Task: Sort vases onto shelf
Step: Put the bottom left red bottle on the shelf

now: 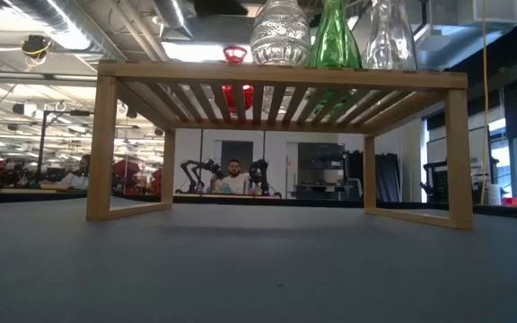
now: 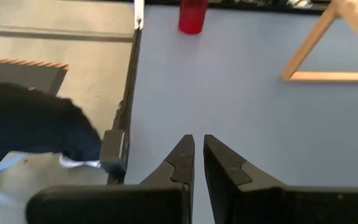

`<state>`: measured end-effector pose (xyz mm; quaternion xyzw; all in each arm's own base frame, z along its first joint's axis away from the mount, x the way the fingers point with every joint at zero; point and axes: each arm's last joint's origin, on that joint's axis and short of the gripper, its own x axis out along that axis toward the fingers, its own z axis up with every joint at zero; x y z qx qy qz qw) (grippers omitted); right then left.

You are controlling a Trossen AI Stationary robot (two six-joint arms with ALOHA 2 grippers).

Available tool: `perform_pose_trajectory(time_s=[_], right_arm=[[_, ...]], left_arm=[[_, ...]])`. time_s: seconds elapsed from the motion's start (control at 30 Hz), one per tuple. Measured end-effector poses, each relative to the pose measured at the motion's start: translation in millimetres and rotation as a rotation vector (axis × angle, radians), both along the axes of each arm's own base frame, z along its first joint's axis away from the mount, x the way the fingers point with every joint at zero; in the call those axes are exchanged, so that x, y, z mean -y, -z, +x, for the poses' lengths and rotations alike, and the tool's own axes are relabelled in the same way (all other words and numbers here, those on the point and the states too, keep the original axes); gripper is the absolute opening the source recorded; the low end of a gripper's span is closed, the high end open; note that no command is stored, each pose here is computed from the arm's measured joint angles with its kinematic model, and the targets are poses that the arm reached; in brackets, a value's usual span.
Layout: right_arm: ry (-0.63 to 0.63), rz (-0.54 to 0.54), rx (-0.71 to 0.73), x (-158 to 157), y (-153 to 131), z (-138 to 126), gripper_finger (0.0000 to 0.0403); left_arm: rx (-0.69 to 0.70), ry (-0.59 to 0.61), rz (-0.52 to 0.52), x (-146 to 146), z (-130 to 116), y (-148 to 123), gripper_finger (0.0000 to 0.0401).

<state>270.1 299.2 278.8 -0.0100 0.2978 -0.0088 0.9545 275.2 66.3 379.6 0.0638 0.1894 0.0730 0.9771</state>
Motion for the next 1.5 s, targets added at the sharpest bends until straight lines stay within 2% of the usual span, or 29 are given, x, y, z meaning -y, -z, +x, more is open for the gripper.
perform_pose_trajectory(time_s=[0.23, 0.37, 0.53, 0.7, 0.83, 0.93, 1.1, 1.3, 1.4, 1.5], right_arm=[[-0.068, 0.094, -0.075, 0, 1, 4, 0.0026], [-0.074, 0.124, -0.064, -2, 0, 5, 0.0026], [-0.031, 0.081, -0.028, -2, 2, 6, 0.0026], [-0.005, 0.024, -0.019, -3, 18, 18, 0.0026], [-0.02, 0.004, 0.006, -7, 31, 31, 0.0026], [-0.044, 0.005, 0.046, -13, 39, 39, 0.0026], [-0.079, 0.009, 0.064, -24, 57, 48, 0.0026], [-0.106, 0.064, 0.058, -29, 65, 52, 0.0026], [-0.105, 0.071, 0.063, -29, 65, 52, 0.0026], [-0.103, 0.071, 0.066, -29, 65, 52, 0.0026]], left_arm=[[0.003, 0.097, -0.023, 59, -20, -14, 0.0272], [-0.017, 0.205, -0.08, 95, -31, -16, 0.0272], [-0.079, 0.321, -0.234, 131, -46, -14, 0.0272], [-0.117, 0.432, -0.358, 158, -55, -13, 0.0272], [-0.104, 0.476, -0.431, 174, -58, -16, 0.0272], [-0.152, 0.534, -0.447, 187, -65, -12, 0.0272], [-0.312, 0.338, -0.422, 207, -86, 7, 0.0265], [-0.507, 0.101, -0.435, 221, -128, 27, 0.0253], [-0.554, 0.018, -0.466, 229, -150, 33, 0.0252], [-0.585, -0.01, -0.511, 239, -167, 45, 0.0252]])
